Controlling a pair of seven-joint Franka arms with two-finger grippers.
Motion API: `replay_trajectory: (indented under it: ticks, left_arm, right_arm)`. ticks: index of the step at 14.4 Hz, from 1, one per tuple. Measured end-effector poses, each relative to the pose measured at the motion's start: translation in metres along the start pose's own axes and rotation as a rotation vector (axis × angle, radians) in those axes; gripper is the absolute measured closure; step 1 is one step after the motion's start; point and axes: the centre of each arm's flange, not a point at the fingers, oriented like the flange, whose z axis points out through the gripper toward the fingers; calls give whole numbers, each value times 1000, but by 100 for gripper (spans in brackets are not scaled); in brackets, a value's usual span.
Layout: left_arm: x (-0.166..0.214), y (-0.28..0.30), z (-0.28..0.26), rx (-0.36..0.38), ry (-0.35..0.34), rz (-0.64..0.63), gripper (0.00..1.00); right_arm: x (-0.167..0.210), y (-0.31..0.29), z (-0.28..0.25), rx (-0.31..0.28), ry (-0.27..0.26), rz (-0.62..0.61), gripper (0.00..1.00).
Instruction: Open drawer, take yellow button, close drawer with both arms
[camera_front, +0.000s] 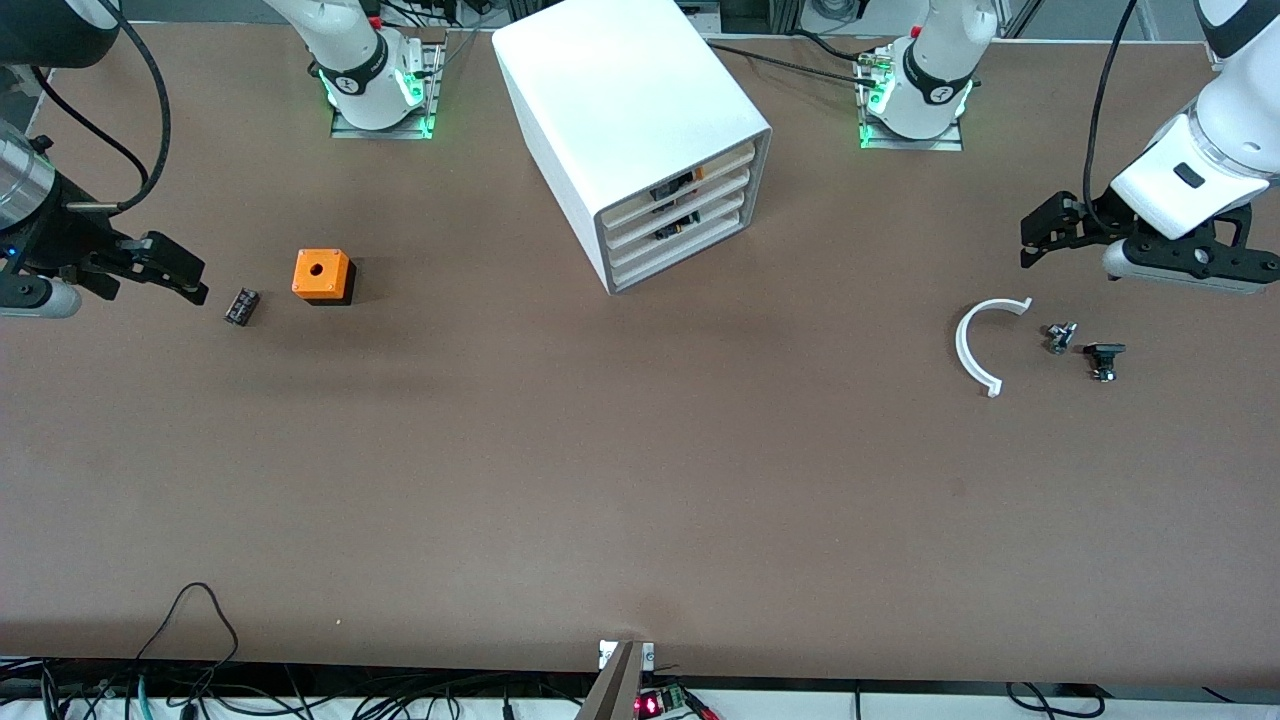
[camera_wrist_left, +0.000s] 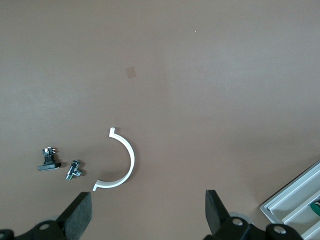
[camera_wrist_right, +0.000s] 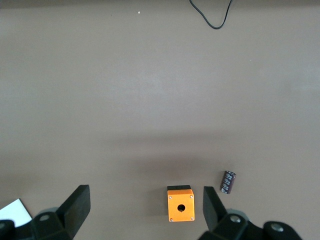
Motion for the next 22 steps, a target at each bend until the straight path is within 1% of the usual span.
replay_trajectory:
  ticks: [5,8,12,15,17,20,22]
  left_arm:
    - [0,0,0,0,0,0,0]
    - [0,0,0,0,0,0,0]
    - [0,0,0,0,0,0,0]
    - [0,0,0,0,0,0,0]
    - [0,0,0,0,0,1,0]
    - [0,1,0,0,0,1,0]
    - [0,2,1,0,-5,4,0]
  right_arm:
    - [2,0,1,9,7,16,0]
    - [5,3,-11,12,26,25,0]
    - [3,3,-10,11,3,26,0]
    - [6,-1,12,10,-43,20,0]
    - [12,-4,38,10,-84,16,0]
    - [22,-6,71,14,-123,16,0]
    - [27,-8,97,13,-166,13,0]
